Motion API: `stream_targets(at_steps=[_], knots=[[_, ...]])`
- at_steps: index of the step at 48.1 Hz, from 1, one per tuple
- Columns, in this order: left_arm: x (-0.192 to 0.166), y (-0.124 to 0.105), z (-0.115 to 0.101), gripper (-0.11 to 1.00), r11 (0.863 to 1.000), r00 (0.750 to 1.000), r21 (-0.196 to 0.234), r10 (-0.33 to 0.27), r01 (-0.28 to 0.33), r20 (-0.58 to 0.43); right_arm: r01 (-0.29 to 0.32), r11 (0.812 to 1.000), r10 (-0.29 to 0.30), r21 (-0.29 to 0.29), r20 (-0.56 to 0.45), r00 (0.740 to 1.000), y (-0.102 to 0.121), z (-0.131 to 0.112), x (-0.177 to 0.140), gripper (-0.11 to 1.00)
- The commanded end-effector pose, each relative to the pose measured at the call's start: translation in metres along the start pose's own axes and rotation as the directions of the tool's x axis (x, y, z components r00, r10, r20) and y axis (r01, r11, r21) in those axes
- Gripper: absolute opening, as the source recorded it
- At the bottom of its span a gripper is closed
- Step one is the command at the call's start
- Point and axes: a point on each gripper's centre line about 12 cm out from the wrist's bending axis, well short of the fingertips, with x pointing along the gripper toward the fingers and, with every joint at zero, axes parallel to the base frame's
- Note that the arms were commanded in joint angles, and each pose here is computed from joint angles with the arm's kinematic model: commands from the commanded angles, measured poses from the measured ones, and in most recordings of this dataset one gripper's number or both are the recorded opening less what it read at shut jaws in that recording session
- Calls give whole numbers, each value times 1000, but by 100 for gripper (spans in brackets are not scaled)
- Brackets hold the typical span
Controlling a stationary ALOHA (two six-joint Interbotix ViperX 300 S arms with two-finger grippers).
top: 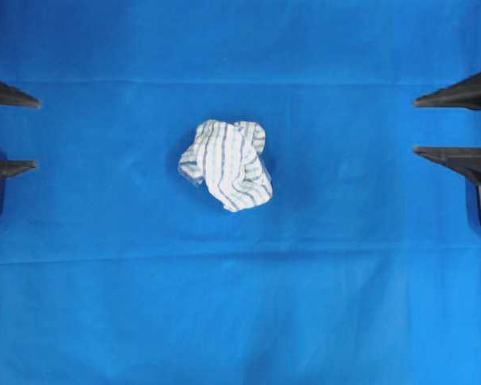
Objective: Hand over the towel.
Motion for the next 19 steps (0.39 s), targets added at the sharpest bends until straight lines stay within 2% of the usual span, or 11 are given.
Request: stream_targets(at_steps=[1,9,19], knots=[[-13,-1,-5,88,1000,1000,-9,-1,2,22,-1,1000,1,1,26,1000,0,-8,-13,68],[-30,-2,-23,87,1000,1000,-18,-4,4,17,-1,1000,1,8,34,999,1,-36,-31,68],[-38,-3,-50,87,999,999,-35,-8,7,-36,-1,1000,0,23,14,1000,1,-67,-39,68]])
